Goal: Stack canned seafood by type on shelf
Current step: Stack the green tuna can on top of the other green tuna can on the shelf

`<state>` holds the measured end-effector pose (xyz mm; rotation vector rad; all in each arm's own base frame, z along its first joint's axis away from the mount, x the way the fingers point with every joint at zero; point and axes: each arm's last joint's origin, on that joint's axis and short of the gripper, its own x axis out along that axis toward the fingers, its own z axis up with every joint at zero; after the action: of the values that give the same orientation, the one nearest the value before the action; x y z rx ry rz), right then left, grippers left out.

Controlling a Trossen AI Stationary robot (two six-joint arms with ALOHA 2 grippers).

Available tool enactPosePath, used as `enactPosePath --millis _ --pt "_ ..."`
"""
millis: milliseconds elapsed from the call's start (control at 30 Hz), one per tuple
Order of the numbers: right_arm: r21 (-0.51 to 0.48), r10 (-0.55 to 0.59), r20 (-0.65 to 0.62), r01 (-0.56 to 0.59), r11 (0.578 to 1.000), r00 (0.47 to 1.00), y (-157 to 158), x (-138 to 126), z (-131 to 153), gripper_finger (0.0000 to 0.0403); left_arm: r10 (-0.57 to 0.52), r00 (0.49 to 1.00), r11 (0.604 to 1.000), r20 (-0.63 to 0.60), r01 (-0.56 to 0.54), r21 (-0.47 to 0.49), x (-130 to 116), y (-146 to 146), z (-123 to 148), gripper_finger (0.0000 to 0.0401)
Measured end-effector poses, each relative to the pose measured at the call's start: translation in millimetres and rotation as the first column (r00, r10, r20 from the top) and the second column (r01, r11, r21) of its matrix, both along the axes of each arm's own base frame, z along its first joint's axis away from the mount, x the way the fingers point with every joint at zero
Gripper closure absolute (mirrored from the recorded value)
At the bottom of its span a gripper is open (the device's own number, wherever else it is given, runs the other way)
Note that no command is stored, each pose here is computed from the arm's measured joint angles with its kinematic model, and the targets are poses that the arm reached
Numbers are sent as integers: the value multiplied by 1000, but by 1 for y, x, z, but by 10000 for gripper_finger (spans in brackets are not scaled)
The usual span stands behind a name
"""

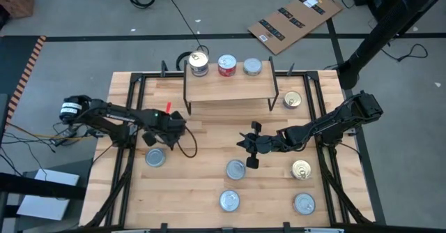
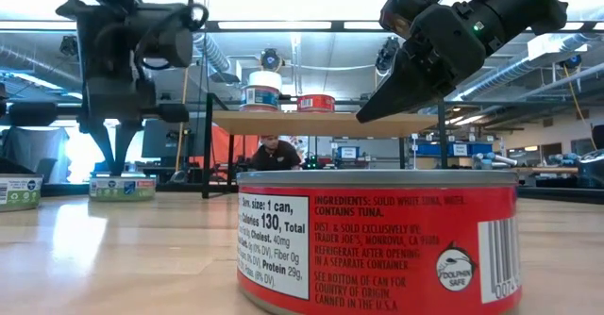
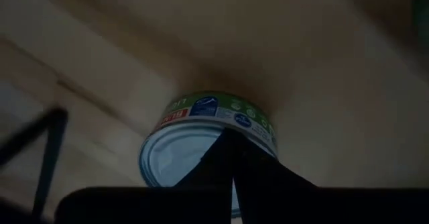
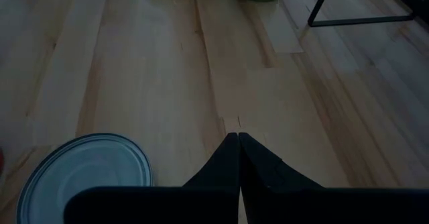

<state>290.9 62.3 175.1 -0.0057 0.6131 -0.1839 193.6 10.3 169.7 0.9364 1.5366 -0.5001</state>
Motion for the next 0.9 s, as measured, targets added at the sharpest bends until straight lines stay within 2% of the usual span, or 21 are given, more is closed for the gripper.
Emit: enactPosePath --millis 133,500,733,900 --pt "0 0 0 0 1000 1000 0 0 0 393 28 998 999 49 -26 -45 4 -10 3 391" --pt "-3 2 -1 -2 1000 1000 0 0 0 393 34 984 997 173 -21 -73 21 -32 -2 391" --pt "-3 2 0 -2 1000 1000 0 0 0 393 105 961 989 258 -74 -126 49 -38 5 391" --pt "-3 2 0 -2 1000 1000 0 0 0 393 117 931 978 346 -47 -204 77 -44 20 391"
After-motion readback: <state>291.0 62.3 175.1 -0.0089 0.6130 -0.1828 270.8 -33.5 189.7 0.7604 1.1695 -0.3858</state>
